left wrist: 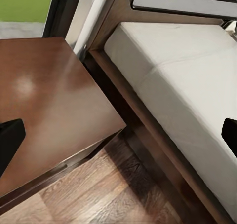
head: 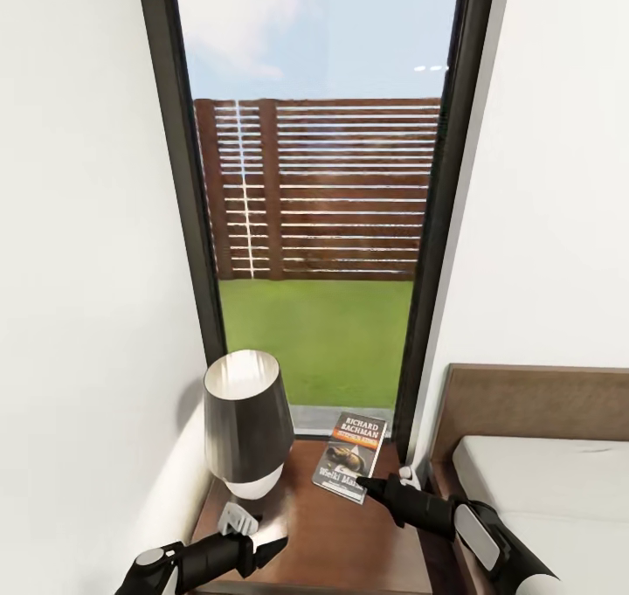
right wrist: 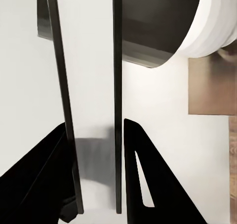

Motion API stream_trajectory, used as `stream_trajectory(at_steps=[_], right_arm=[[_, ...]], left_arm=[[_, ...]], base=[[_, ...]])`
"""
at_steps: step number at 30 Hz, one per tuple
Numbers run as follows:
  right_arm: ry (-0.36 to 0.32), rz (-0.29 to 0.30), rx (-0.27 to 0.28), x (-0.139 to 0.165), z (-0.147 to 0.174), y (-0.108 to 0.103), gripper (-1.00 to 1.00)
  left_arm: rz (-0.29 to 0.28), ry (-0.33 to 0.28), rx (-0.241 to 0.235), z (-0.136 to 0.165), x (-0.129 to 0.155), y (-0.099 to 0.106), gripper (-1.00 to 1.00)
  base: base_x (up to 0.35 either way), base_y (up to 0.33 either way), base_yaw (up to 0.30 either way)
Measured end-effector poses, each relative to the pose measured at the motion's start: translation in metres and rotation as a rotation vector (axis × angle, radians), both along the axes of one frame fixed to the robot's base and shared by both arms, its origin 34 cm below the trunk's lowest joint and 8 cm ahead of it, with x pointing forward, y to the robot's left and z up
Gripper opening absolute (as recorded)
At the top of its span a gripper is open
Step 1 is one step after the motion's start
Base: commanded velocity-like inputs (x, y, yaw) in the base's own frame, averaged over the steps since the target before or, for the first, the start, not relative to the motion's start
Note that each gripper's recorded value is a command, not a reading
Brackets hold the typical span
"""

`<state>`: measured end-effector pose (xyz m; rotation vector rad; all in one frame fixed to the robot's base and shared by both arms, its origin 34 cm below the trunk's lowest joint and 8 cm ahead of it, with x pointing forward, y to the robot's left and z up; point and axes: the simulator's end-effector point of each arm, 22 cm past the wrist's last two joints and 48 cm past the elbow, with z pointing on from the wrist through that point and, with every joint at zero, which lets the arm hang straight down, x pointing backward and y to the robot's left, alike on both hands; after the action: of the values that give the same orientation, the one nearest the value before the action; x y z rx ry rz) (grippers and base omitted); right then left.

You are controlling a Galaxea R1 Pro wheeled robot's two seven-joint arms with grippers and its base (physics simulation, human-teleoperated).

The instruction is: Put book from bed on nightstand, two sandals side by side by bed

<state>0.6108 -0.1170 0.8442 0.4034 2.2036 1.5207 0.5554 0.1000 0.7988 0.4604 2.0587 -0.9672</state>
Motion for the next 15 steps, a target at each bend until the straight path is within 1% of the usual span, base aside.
stream_trajectory(at_steps=[6, 10, 14, 15], right_arm=[[0.000, 0.000, 0.000, 0.001, -0.007, 0.000, -1.00], [0.000, 0.000, 0.001, 0.001, -0.007, 0.000, -1.00], [0.002, 0.001, 0.003, 0.001, -0.008, 0.002, -1.00], [0.002, 0.001, 0.003, 0.001, -0.008, 0.002, -1.00]], left_arm=[[-0.001, 0.000, -0.001, -0.007, 0.001, -0.001, 1.00], [-0.001, -0.002, -0.002, -0.006, 0.001, -0.001, 1.00], [-0.002, -0.028, 0.001, 0.002, 0.007, 0.001, 1.00], [-0.005, -0.051, 0.001, 0.010, 0.012, 0.002, 1.00]], base=[[0.000, 0.000, 0.000], [0.000, 0.000, 0.000], [0.000, 0.000, 0.000], [0.000, 0.000, 0.000]])
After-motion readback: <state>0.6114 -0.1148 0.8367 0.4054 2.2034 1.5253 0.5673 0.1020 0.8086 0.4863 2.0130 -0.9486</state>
